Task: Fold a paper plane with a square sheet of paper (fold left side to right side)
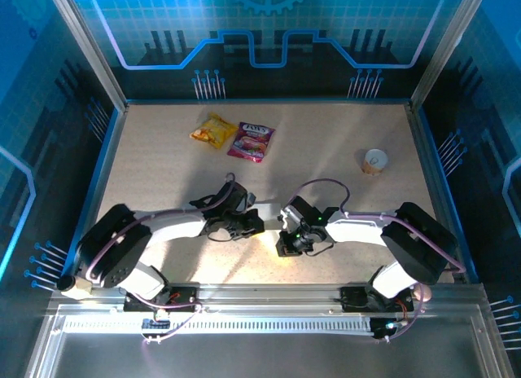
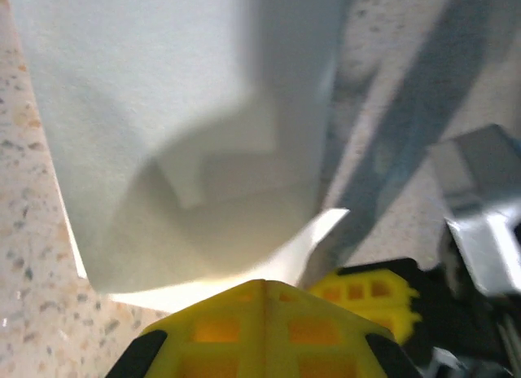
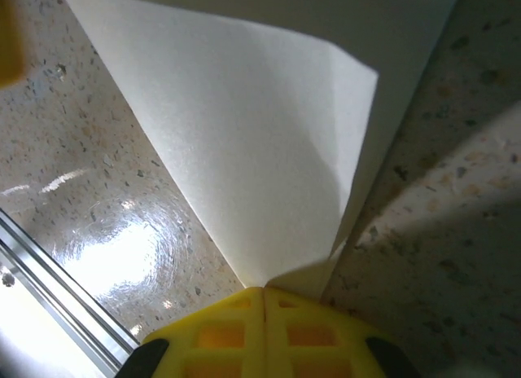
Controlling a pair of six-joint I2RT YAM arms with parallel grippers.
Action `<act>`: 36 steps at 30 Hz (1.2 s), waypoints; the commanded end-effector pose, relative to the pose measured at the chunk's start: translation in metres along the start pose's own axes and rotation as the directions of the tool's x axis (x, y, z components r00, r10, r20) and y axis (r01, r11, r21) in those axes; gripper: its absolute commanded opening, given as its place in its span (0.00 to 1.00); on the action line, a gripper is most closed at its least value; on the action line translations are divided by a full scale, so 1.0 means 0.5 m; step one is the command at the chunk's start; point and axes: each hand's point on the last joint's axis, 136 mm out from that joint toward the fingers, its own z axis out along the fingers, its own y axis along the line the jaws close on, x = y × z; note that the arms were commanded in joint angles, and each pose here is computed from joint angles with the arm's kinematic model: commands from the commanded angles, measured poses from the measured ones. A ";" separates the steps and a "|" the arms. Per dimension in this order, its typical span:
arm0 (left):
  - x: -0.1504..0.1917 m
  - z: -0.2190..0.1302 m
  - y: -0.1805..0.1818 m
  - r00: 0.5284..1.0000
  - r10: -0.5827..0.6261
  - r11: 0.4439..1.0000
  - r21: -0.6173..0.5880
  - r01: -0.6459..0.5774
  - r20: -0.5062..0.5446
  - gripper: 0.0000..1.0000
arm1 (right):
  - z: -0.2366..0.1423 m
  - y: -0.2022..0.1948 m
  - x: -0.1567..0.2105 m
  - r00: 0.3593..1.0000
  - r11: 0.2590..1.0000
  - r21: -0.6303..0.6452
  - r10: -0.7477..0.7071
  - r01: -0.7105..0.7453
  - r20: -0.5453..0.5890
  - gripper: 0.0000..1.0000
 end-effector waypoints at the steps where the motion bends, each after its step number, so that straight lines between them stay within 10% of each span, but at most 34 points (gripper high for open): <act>1: 0.016 -0.016 0.011 1.000 0.001 1.000 0.014 -0.001 0.030 0.00 | 0.016 -0.121 0.074 0.991 0.959 0.271 0.105 -0.078 -0.086 0.00; 36: 0.066 0.097 0.031 1.000 0.025 0.999 -0.028 -0.024 0.011 0.00 | 0.018 -0.152 0.086 0.987 0.916 0.395 0.120 -0.068 -0.107 0.00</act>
